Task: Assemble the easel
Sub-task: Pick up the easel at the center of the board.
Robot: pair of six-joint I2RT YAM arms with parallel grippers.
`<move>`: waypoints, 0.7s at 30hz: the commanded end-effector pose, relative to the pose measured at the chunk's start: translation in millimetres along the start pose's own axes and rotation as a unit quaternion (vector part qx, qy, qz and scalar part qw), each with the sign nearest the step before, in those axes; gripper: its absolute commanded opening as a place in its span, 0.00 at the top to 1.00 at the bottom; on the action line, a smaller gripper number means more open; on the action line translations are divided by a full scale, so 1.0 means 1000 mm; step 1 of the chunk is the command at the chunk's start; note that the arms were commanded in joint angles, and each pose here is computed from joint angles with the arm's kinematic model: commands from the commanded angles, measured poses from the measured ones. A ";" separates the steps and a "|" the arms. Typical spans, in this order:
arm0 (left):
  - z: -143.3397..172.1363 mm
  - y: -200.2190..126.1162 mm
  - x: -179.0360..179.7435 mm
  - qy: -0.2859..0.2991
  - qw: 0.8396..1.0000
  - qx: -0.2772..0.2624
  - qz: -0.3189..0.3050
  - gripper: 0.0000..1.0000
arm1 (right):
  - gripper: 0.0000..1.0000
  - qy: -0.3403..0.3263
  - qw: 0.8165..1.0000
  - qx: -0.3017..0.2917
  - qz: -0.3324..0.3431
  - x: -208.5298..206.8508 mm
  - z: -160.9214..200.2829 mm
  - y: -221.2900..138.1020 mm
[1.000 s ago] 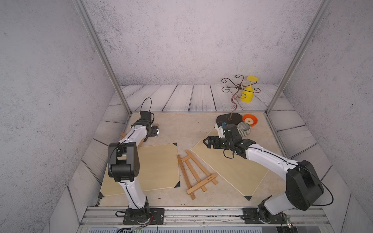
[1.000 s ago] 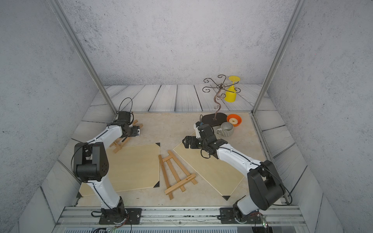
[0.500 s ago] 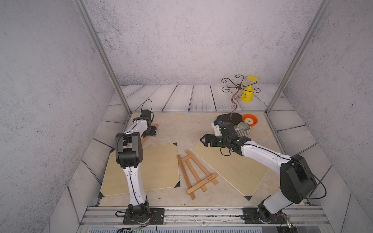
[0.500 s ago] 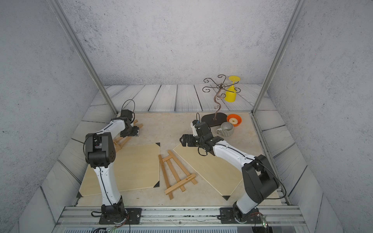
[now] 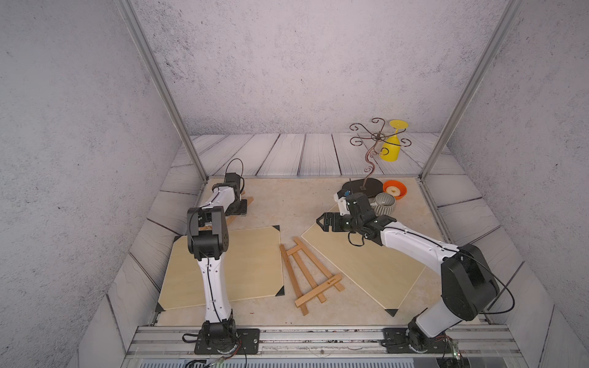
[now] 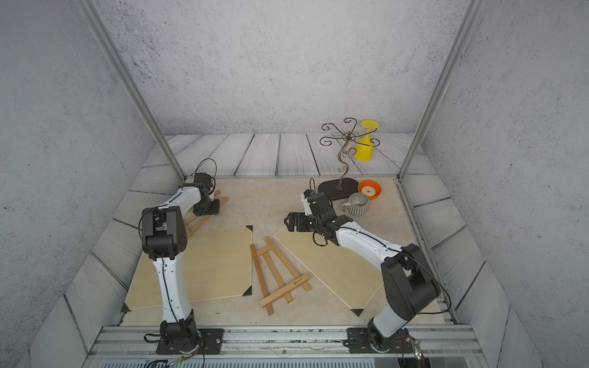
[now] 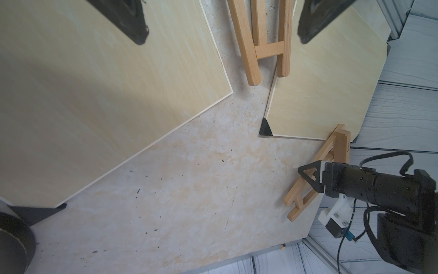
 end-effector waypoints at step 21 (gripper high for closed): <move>-0.040 -0.001 -0.033 0.079 0.996 -0.041 0.011 0.72 | 0.01 -0.005 0.999 -0.025 0.042 -0.012 0.000 -0.012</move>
Point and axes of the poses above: each gripper's point midway between its finger pads, its own y axis out along the fingers, its own x axis along the line the jaws close on, z = x × y, the point moved 4 cm from there along -y, back along the fingers, and after that the axes turned 13 degrees about y, right-handed, at the moved point
